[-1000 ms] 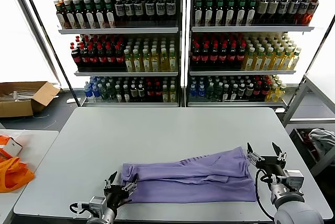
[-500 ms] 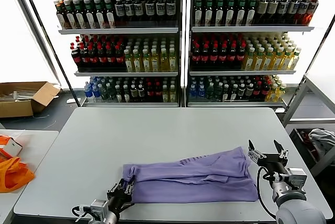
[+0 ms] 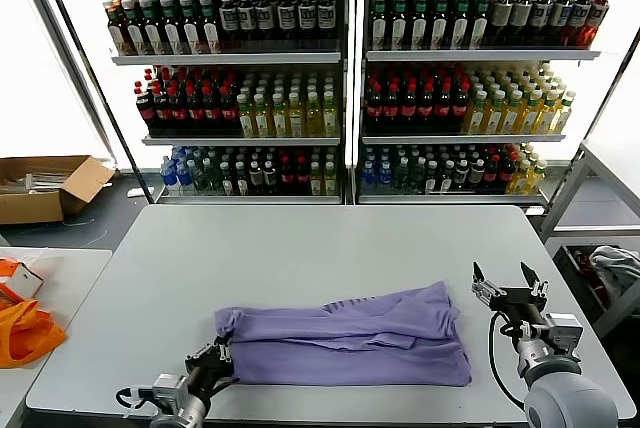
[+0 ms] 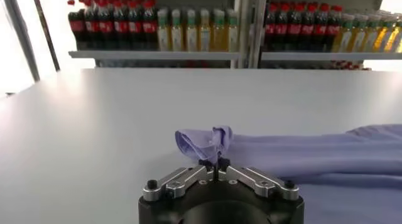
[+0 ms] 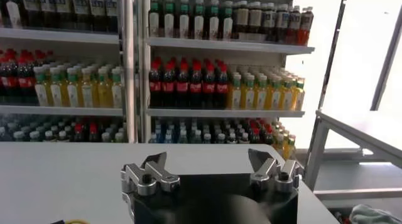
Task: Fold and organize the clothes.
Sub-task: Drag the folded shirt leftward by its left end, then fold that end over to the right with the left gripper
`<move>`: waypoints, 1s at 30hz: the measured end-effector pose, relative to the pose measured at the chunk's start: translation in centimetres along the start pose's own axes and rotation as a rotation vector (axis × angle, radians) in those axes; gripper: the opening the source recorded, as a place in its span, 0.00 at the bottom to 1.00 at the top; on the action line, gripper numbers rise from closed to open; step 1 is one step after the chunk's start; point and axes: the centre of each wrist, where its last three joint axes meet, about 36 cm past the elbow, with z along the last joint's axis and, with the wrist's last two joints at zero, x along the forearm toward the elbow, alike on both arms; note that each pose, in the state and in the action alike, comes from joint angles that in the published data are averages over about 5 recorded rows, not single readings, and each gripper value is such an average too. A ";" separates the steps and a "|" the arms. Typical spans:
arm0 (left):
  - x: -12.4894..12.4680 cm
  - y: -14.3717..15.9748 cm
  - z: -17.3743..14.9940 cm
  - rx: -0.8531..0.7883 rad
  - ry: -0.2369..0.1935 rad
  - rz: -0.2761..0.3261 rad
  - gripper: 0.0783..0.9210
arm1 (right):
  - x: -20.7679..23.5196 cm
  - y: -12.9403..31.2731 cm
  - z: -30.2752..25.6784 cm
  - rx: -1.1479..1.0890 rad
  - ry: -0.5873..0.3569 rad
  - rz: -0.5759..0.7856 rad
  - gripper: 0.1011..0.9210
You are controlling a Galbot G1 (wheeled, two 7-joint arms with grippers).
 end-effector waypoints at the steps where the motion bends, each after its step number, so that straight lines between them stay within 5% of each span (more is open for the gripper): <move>1: 0.1 0.5 -0.3 -0.004 -0.007 -0.012 0.02 | -0.1 0.0 0.0 -0.001 -0.002 -0.001 0.88; 17: 3.1 15.1 -7.9 -0.197 -0.101 -0.300 0.02 | 0.3 0.5 -0.8 -0.005 -0.030 -0.015 0.88; 23: 4.1 14.0 -8.7 -0.236 -0.127 -0.270 0.02 | 1.1 0.8 -0.8 0.002 -0.039 -0.016 0.88; 30: 3.0 8.8 -6.2 -0.227 -0.102 -0.165 0.02 | 2.3 1.2 -0.7 0.007 -0.042 -0.012 0.88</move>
